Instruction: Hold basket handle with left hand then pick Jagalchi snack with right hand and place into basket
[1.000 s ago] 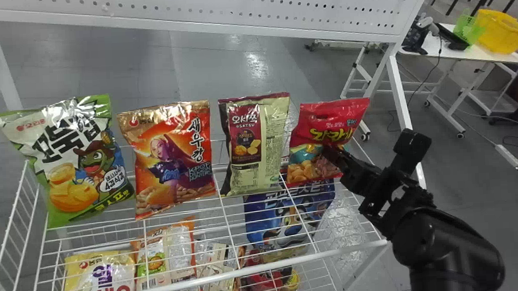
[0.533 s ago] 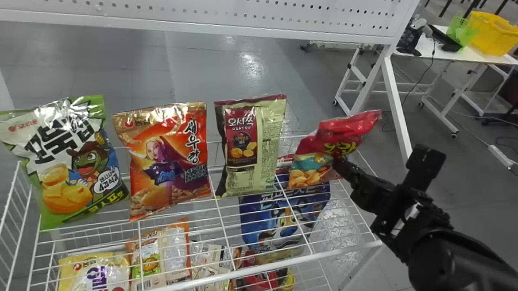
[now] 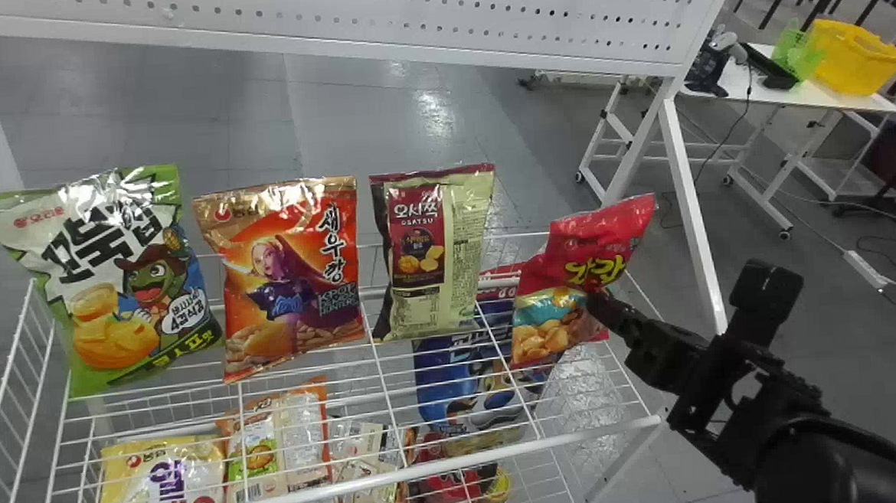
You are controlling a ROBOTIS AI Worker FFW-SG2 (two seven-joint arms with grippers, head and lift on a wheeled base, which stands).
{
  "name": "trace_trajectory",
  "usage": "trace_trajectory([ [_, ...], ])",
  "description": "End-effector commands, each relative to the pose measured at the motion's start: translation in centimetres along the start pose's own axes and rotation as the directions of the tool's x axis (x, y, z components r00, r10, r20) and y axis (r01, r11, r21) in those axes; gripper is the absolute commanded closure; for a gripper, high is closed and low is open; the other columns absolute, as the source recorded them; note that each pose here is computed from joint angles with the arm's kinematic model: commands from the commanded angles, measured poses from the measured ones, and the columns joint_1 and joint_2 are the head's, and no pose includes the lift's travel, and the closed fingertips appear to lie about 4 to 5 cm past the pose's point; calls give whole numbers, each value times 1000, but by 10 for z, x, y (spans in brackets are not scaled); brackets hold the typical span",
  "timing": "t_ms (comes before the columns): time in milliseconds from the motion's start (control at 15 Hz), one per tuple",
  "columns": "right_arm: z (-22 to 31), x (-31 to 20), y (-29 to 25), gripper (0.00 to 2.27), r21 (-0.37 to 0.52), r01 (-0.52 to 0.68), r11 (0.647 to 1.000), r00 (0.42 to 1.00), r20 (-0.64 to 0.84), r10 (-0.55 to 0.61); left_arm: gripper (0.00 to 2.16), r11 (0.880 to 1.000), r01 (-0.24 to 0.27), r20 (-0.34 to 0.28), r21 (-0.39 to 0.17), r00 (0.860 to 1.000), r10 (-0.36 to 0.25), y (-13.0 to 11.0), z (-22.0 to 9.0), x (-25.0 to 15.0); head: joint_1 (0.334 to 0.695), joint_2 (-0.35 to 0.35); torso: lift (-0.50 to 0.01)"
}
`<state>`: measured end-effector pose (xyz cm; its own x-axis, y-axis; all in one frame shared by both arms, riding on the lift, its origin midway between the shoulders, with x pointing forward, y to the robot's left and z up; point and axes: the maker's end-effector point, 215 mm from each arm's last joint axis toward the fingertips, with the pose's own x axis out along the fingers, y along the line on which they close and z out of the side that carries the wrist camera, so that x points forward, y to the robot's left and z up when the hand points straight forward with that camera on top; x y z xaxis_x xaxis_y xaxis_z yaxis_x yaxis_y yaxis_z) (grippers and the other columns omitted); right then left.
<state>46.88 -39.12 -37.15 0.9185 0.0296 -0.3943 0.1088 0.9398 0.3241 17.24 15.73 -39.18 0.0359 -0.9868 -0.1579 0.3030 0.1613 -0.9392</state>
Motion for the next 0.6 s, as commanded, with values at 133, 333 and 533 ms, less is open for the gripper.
trace_trajectory([
  [133,-12,-33,25,2250,-4,-21,1000,995,-93,21,2148,1000,14,4,3,1000,-14,-3,0,0,695,-350,-8],
  [333,-1,-53,39,2250,-40,-30,999,995,-96,26,2148,1000,14,3,6,1000,-14,-4,1,0,695,-350,-8],
  [533,3,-67,52,2250,-59,-38,998,993,-116,31,2148,1000,16,4,7,1000,-16,-3,1,1,695,-350,-8],
])
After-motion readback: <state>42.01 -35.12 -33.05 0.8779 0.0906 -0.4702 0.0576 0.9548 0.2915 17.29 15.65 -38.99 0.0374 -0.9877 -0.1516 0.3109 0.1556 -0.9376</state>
